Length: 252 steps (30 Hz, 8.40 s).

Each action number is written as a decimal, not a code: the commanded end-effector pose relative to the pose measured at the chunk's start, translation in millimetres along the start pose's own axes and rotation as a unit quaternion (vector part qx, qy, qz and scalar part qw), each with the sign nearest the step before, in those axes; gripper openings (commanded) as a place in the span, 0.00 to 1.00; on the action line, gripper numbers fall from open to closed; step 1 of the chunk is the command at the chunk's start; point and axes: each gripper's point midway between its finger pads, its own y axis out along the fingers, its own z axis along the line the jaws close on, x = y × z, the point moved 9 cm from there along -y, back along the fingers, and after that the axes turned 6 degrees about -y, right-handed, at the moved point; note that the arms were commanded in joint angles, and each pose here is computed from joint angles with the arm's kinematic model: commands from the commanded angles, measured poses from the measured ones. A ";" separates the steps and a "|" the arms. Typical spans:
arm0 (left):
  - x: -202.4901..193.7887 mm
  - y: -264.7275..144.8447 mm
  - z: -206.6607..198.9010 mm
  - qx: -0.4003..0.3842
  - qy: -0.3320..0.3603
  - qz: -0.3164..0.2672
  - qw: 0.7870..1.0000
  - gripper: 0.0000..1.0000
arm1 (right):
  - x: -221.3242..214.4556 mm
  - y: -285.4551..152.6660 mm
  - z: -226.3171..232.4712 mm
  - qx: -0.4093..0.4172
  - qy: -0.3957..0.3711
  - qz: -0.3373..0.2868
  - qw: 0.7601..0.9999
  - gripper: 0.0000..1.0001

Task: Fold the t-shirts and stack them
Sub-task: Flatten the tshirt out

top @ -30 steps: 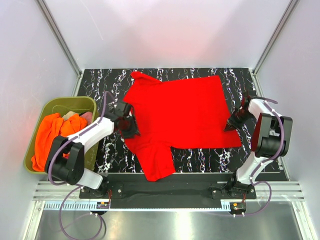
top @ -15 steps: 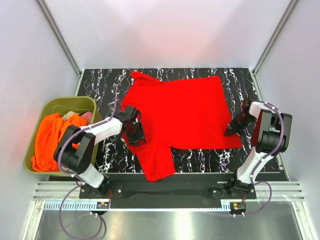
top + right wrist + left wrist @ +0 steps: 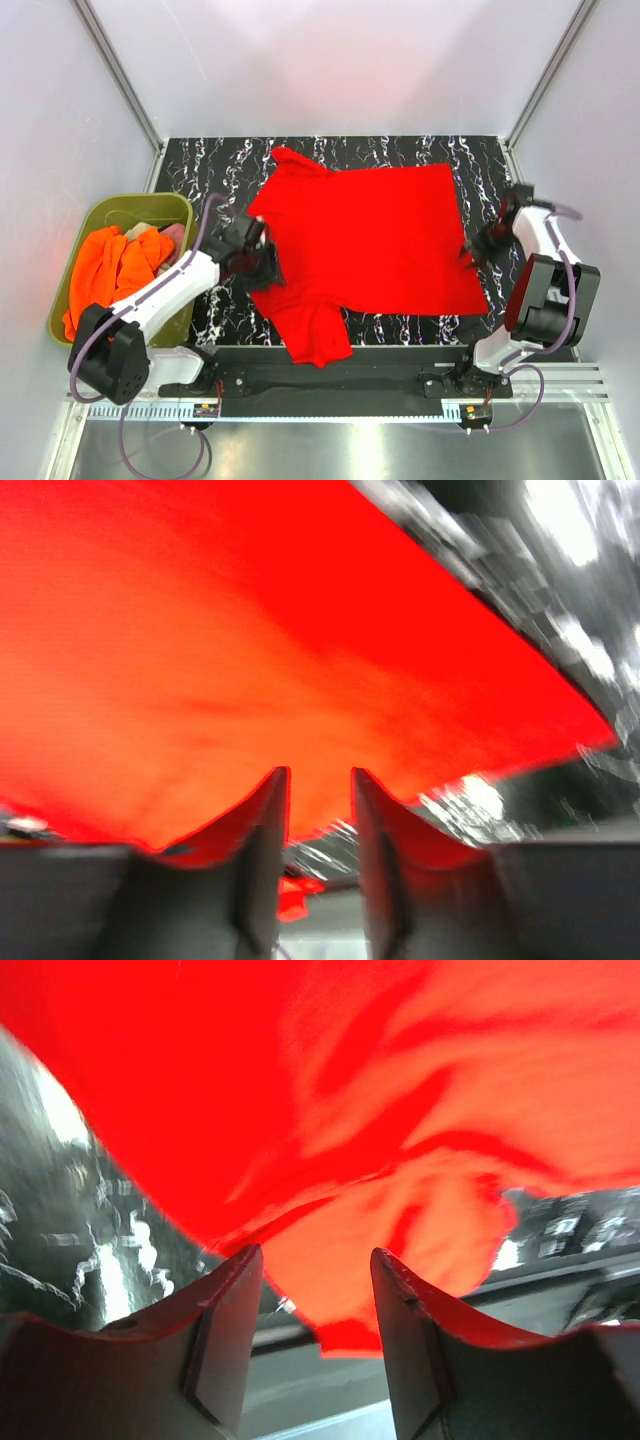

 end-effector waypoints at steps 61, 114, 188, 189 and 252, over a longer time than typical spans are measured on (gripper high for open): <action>357.7 165.1 -91.1 -0.203 -0.205 -0.310 0.906 0.33 | 97.2 -22.3 108.1 0.217 -0.110 -0.098 0.965 0.49; 213.7 35.6 -87.2 -0.099 -0.017 -0.233 0.967 0.50 | 47.6 17.0 92.9 0.129 -0.133 -0.020 0.982 0.48; 263.3 116.8 -17.2 -0.001 -0.098 -0.118 0.988 0.44 | 130.8 84.9 143.7 0.093 -0.156 -0.040 0.982 0.44; 271.7 114.7 -21.8 -0.009 -0.094 -0.126 0.988 0.44 | 132.5 87.0 145.0 0.095 -0.156 -0.040 0.982 0.44; -32.3 46.6 28.1 0.107 -0.028 -0.044 0.993 0.06 | -22.1 -1.0 2.4 -0.024 0.001 0.016 1.000 0.60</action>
